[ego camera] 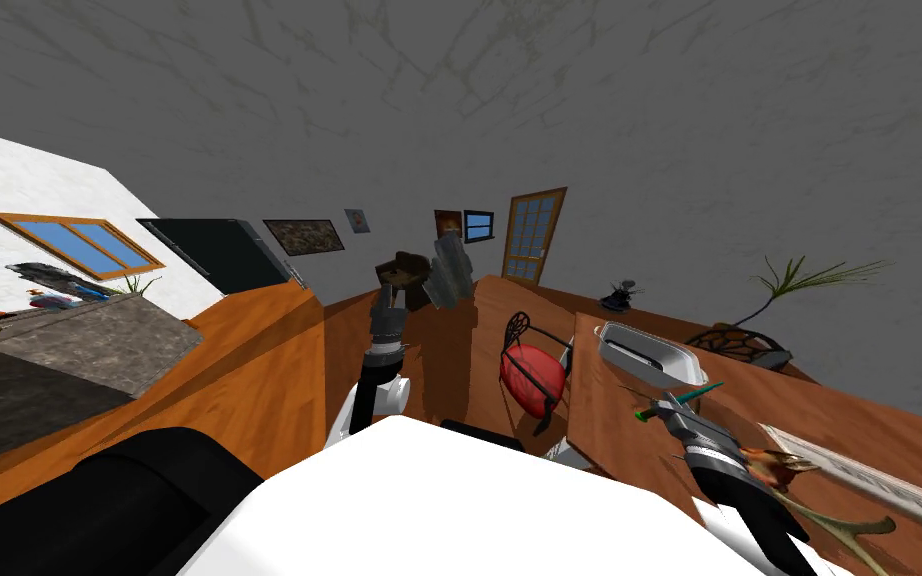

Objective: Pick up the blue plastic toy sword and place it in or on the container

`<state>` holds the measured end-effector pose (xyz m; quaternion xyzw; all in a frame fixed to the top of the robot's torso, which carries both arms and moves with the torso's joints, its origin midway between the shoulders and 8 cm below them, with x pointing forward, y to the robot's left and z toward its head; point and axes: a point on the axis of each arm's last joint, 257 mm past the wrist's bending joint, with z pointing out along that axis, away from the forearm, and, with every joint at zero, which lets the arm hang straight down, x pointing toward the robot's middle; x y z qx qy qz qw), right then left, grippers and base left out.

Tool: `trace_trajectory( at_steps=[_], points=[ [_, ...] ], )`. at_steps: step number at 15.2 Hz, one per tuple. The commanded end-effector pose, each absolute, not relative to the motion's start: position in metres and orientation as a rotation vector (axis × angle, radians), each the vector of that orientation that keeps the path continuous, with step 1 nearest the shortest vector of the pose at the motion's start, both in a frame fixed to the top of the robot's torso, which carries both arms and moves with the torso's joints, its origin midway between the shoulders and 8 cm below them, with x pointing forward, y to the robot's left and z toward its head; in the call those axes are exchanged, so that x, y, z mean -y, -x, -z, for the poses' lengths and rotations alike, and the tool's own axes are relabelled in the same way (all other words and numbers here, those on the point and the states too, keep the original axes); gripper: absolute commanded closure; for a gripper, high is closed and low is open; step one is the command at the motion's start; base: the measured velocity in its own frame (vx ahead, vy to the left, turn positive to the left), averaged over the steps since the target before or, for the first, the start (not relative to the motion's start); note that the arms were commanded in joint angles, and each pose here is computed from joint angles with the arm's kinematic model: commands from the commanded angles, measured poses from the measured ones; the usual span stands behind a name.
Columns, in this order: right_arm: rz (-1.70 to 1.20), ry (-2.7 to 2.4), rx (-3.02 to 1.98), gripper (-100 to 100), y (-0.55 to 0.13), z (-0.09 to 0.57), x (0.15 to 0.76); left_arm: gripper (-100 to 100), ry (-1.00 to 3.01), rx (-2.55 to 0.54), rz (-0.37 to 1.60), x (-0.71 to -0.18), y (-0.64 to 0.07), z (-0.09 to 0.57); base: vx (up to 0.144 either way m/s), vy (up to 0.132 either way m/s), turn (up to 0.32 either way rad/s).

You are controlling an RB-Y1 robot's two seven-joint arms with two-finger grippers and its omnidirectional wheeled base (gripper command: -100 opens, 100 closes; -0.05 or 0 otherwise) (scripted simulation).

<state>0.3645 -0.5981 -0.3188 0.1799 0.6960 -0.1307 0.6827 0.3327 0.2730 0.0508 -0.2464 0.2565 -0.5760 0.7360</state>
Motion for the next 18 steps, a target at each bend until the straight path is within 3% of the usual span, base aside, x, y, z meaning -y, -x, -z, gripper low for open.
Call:
trace_trajectory(
  at_steps=[1,9,18],
  points=[
    [0.309,-0.432,-1.553,100,-0.357,0.306,0.623,0,0.541,-0.563,1.265,-0.273,-0.333,-0.051,0.128,-0.044,0.237],
    [0.366,-0.493,-1.55,100,-0.335,0.273,0.692,0,0.541,-0.563,1.265,-0.273,-0.333,-0.051,0.138,-0.024,0.15],
    [0.442,-0.533,-1.566,100,-0.315,0.236,0.752,0,0.541,-0.563,1.265,-0.273,-0.333,-0.051,0.13,-0.032,0.047]
  ],
)
